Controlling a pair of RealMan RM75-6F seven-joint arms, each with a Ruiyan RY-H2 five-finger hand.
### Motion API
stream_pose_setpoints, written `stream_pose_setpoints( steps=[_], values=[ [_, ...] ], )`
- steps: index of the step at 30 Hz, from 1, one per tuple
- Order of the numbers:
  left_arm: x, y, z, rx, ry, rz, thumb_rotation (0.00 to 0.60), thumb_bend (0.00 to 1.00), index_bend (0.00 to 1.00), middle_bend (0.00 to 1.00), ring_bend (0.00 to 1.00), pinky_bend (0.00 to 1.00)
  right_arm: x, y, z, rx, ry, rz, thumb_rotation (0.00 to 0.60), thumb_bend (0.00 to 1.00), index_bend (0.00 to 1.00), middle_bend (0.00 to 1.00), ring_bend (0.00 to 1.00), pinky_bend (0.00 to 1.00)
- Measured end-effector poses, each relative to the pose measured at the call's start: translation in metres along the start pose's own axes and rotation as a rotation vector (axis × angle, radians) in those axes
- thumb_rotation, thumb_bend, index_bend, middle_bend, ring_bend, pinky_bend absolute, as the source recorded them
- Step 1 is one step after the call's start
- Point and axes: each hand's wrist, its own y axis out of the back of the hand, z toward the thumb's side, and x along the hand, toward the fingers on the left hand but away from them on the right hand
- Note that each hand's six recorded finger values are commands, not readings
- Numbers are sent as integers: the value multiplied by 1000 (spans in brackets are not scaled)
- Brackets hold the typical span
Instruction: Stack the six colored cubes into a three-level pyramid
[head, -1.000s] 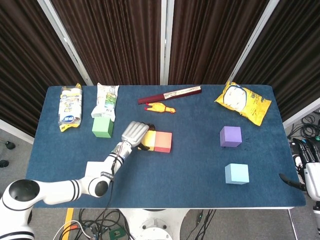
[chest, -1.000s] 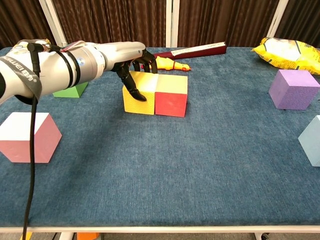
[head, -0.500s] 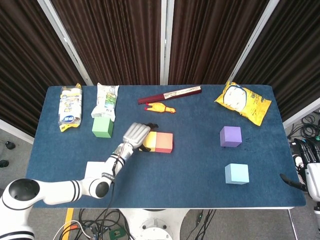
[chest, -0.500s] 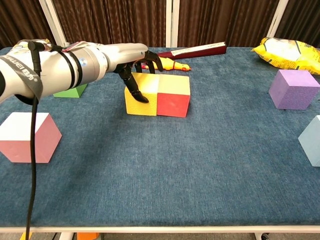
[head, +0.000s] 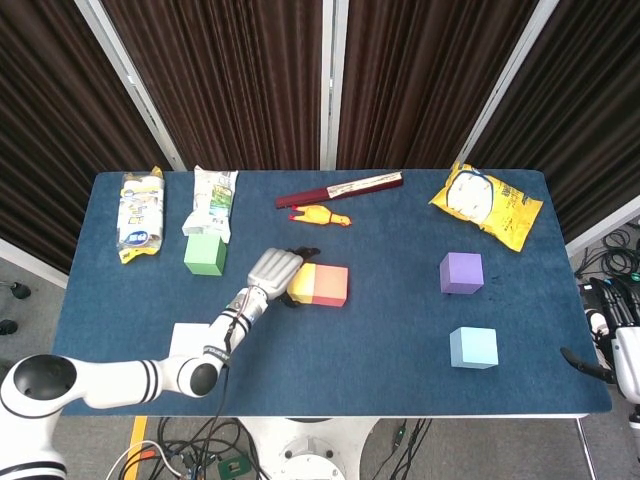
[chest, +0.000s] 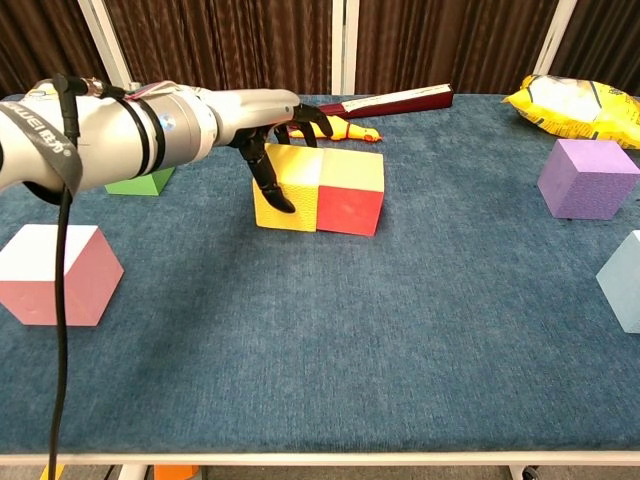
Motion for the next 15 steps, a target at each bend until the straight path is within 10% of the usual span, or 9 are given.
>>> stream_pose_setpoints(
  steps=[15],
  values=[
    [-18, 20, -11, -42, 3, 34, 600, 55, 87, 106, 129, 386, -1, -1, 0, -6, 6, -3, 600, 51, 0, 116, 54, 190]
  ],
)
